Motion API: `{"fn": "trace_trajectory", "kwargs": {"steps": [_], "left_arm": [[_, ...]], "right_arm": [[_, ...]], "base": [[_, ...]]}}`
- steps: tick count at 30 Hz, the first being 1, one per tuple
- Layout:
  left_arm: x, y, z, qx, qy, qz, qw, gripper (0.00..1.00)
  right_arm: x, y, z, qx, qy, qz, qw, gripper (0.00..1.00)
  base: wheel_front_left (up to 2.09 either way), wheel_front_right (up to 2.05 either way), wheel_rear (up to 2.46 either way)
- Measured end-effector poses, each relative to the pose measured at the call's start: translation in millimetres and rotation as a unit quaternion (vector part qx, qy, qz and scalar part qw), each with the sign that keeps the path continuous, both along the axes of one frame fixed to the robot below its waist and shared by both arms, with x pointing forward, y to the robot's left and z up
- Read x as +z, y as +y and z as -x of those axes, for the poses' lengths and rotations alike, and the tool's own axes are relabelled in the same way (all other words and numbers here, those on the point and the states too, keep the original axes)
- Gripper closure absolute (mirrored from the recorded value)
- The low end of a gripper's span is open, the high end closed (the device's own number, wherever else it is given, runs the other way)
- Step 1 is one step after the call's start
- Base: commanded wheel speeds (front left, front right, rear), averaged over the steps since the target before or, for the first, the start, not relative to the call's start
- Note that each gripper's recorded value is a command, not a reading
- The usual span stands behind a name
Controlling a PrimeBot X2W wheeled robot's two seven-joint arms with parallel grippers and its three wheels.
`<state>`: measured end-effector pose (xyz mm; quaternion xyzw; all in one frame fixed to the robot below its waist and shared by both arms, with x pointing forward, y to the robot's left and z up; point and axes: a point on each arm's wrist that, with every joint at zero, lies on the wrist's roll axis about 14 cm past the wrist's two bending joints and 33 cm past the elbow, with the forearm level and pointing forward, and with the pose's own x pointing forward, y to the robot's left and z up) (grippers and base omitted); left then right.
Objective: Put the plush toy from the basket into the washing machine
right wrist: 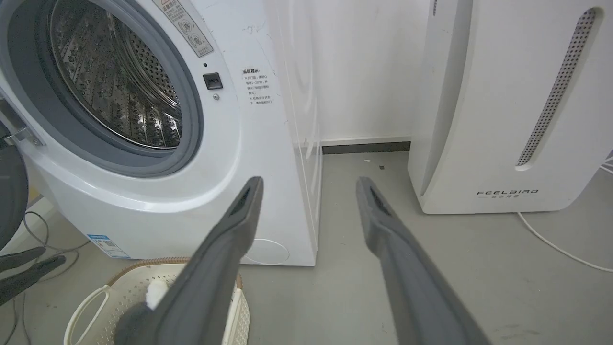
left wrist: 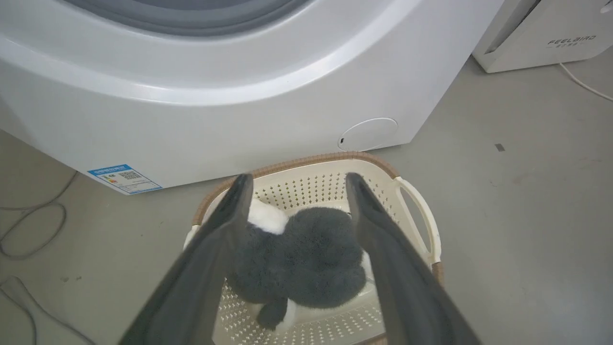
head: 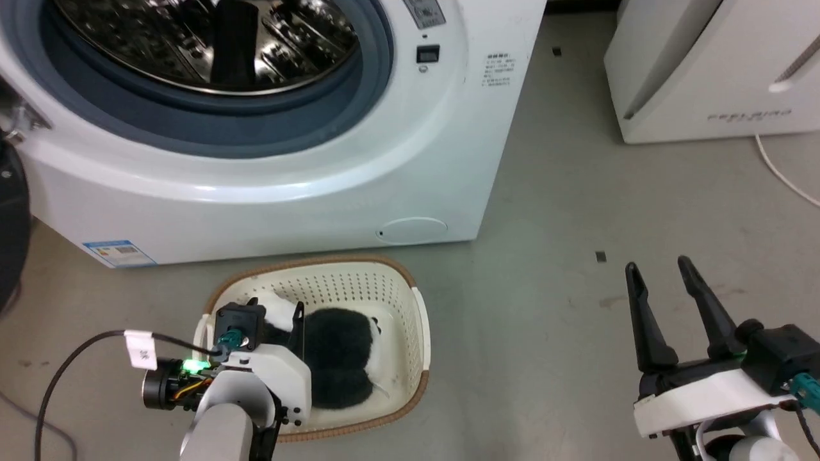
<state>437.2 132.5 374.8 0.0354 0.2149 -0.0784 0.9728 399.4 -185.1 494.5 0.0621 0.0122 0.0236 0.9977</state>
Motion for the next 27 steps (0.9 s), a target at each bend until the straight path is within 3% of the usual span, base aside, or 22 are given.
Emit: {"fn": "trace_trajectory", "kwargs": {"steps": [12,27], "left_arm": [[-58,-10,-4,-0.023,0.104,-0.005,0.994,0.00],[-137,-16,-9,-0.061,0.236,-0.035,0.969,0.00]], "right_arm": [[-20,-5,-16,-0.008,0.017,-0.014,1.000,0.00],[-55,-11,-39,-0.021,0.041,-0.032,0.998,0.00]], "base": [[0.00,0.00,0.00],[0.00,0.00,0.00]]}}
